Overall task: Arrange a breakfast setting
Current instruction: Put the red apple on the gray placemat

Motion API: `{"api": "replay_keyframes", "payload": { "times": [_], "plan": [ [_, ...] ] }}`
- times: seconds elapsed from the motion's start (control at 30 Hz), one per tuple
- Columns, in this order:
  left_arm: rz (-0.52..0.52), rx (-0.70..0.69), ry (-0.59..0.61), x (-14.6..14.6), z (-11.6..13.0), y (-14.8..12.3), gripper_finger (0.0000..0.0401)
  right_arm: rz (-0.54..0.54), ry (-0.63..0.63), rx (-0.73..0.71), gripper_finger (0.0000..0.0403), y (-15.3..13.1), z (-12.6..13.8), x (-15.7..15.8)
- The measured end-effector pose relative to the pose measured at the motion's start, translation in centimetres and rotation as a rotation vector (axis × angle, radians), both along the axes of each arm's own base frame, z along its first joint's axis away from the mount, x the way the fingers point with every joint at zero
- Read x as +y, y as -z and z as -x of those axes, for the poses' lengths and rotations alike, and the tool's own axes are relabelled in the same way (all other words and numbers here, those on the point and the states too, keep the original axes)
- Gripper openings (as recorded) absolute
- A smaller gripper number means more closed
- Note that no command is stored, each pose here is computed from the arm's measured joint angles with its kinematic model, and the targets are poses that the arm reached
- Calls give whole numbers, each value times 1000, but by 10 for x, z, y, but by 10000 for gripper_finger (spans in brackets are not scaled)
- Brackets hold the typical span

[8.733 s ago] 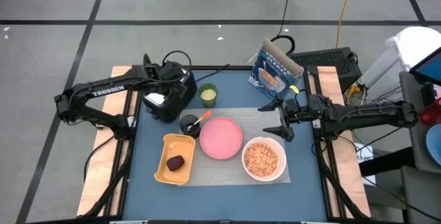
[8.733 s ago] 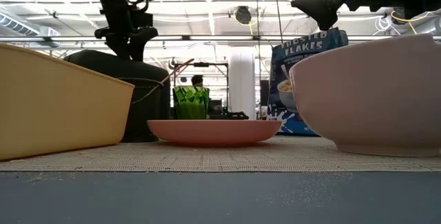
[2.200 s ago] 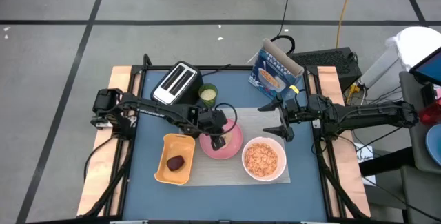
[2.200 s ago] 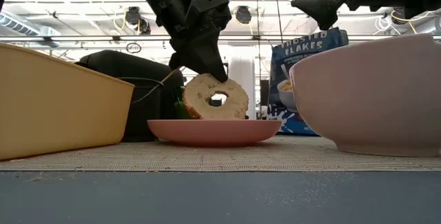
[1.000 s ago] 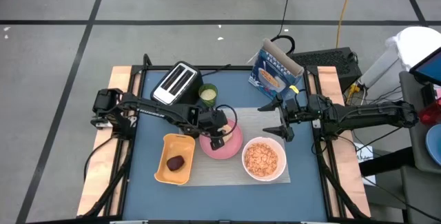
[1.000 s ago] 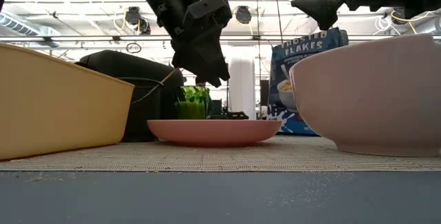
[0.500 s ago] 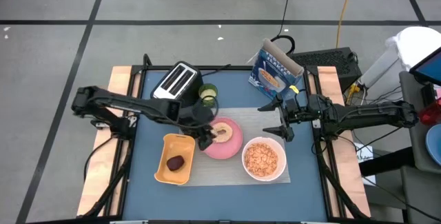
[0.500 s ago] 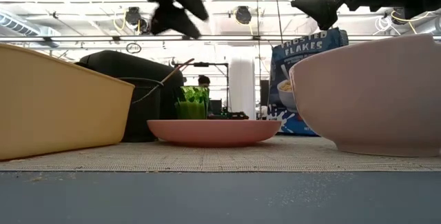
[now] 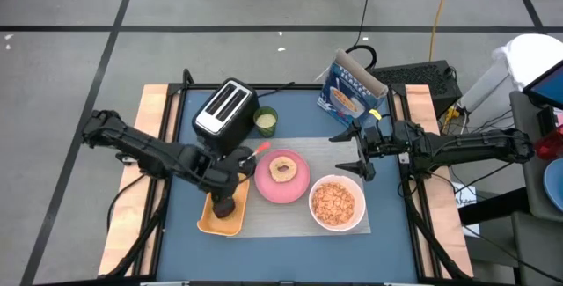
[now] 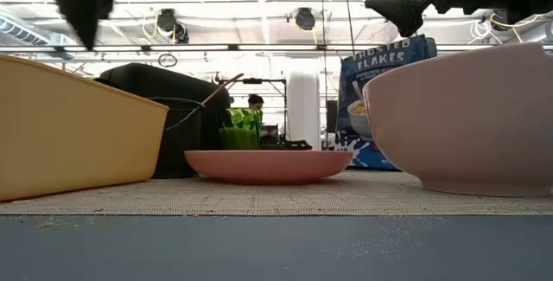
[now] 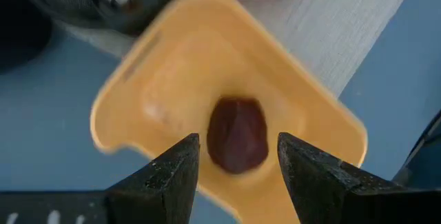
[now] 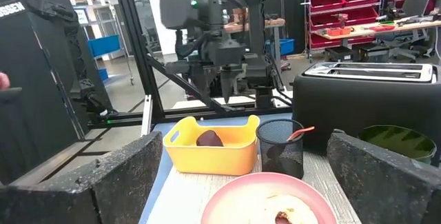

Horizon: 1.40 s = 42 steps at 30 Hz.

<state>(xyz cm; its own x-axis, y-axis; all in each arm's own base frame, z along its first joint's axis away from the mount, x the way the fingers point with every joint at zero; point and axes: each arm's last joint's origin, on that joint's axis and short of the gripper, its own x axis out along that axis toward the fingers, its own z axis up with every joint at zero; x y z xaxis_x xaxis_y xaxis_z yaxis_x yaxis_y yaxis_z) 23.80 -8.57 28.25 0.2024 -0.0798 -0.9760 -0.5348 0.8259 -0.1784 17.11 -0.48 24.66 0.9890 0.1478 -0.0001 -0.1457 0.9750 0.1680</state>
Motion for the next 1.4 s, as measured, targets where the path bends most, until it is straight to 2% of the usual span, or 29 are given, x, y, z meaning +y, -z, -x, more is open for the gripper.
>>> {"api": "replay_keyframes", "payload": {
  "times": [0.37, 0.77, 1.0, 1.17, 1.27, 1.4],
  "plan": [
    [12, -24, 52, -23, 7, -1, 202, -2, 0, 0, 398, 0, 0, 0],
    [-39, -122, 36, -25, 0, -3, 203, -2, 0, 0, 398, 0, 0, 0],
    [-53, -145, 102, -25, -2, -3, 203, -2, 0, 0, 398, 0, 0, 0],
    [-61, -151, 62, -20, -4, -3, 204, -2, 0, 0, 398, 0, 0, 0],
    [-60, -150, 55, -19, -4, -3, 217, -2, 0, 0, 398, 0, 0, 0],
    [-60, -150, 50, -18, -5, -3, 257, -2, 0, 0, 398, 0, 0, 0]
  ]
}}
